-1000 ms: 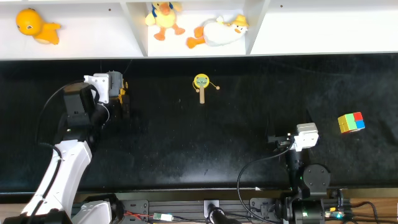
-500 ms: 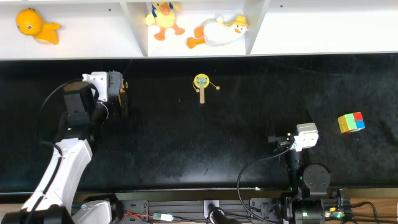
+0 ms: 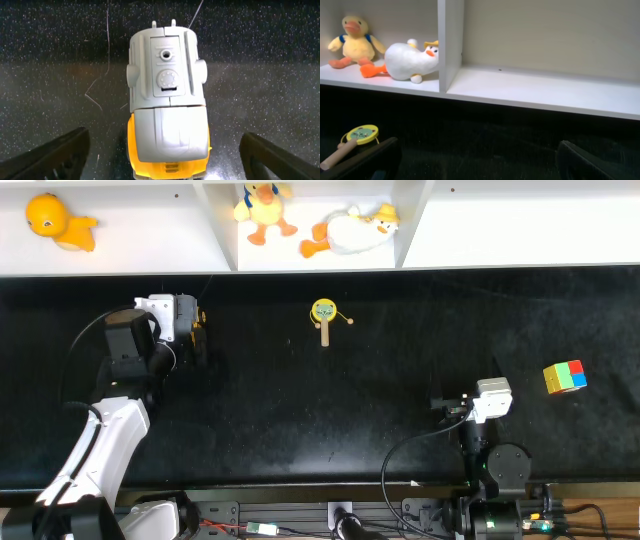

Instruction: Store Toys

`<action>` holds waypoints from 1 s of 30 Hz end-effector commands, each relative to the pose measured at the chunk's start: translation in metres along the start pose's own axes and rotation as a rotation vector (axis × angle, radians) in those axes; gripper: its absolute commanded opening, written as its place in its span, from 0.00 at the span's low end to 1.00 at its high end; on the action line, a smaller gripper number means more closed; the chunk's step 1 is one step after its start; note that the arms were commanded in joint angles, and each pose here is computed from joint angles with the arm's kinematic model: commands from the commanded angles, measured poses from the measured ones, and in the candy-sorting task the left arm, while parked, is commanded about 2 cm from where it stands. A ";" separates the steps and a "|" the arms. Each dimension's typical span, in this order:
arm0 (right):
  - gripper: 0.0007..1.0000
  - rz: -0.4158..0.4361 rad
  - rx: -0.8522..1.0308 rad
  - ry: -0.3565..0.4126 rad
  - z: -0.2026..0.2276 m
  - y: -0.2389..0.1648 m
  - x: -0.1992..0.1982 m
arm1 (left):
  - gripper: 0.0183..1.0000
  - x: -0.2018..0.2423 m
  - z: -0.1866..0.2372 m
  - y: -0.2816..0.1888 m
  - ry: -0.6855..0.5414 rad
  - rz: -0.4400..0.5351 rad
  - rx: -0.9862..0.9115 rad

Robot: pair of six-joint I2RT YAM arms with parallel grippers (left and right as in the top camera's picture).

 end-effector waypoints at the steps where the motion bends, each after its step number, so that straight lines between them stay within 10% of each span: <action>1: 0.99 0.001 0.000 -0.003 0.003 0.000 0.000 | 0.91 0.002 0.003 0.002 0.005 -0.022 0.009; 30: 1.00 0.001 0.000 -0.003 0.003 0.000 0.000 | 0.29 0.002 0.002 0.002 0.016 -0.021 0.006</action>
Point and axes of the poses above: each gripper's point midway between its finger pads, its own y axis out along the fingers, its own x axis along the line the jaws close on, z = x × y, the point moved 4 cm from there along -y, back along the fingers, and after that the axes turned 5 degrees about -y, right-handed, at the moved point
